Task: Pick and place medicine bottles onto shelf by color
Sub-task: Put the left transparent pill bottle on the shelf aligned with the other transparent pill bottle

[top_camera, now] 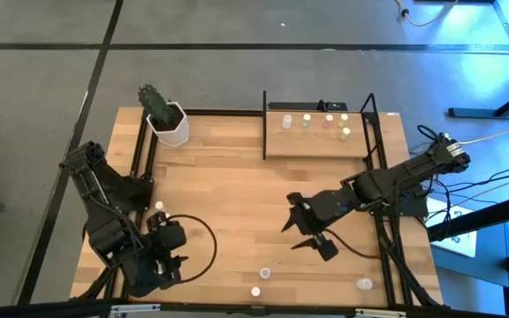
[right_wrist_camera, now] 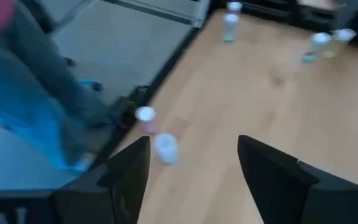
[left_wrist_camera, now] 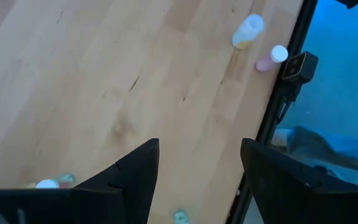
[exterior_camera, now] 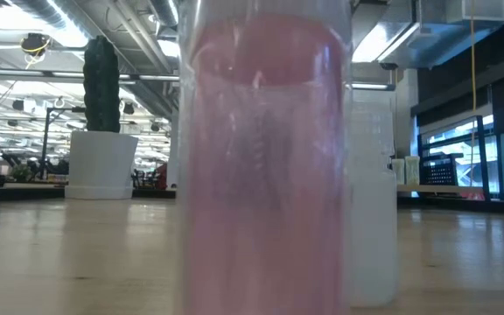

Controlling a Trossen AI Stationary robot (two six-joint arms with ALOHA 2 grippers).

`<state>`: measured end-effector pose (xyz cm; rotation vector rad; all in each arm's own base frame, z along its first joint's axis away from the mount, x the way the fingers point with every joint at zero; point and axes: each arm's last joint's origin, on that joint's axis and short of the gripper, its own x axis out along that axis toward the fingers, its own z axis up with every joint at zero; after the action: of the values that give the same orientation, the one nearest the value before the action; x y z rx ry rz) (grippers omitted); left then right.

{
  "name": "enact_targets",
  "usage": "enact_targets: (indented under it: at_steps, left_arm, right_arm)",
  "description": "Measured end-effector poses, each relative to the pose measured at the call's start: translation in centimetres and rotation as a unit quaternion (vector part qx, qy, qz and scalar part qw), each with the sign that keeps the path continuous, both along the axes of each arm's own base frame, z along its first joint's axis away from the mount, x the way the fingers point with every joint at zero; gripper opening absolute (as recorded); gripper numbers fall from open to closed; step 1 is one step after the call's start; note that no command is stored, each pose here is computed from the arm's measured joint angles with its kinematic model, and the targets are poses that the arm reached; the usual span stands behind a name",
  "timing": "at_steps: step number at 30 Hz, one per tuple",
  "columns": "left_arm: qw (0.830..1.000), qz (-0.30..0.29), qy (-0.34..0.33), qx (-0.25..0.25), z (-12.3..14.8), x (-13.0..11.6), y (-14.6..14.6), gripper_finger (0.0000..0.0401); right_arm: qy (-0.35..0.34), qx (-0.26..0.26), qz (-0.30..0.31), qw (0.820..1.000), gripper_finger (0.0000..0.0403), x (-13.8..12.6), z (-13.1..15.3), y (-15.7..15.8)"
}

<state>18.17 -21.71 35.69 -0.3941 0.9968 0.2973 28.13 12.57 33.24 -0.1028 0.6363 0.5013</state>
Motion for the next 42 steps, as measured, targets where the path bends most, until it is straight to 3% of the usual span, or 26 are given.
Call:
enact_targets:
  at_steps: [4, 9, 19, 25, 35, 42]
  left_arm:
    - [1.0, 0.001, -0.006, 0.004, 0.0, 0.0, 0.0, 0.022]
    - [1.0, 0.005, -0.017, 0.014, 0.1, 0.1, 0.1, 0.022]
    - [1.0, 0.007, -0.014, 0.001, 0.0, -0.6, -0.5, 0.022]
    - [0.998, 0.067, -0.008, -0.018, -0.1, -0.7, -0.2, 0.022]
    - [0.997, 0.071, -0.014, -0.015, -0.1, -0.7, -0.1, 0.022]
    - [0.997, 0.072, -0.018, -0.013, -0.1, -0.7, -0.1, 0.022]
  right_arm:
    - [-0.012, -0.047, -0.042, 0.998, 0.0245, 0.4, -0.6, 0.5]
    - [0.003, -0.071, -0.037, 0.997, 0.0245, 1.1, -2.0, 1.3]
    - [0.038, -0.054, -0.056, 0.996, 0.0245, 1.8, -3.5, 2.0]
    - [0.054, -0.025, -0.084, 0.995, 0.0245, 1.8, -3.6, 2.1]
    - [0.005, -0.024, -0.065, 0.998, 0.0245, 2.3, -2.9, 2.4]
    - [0.032, -0.029, -0.065, 0.997, 0.0245, 1.8, -3.3, 2.7]
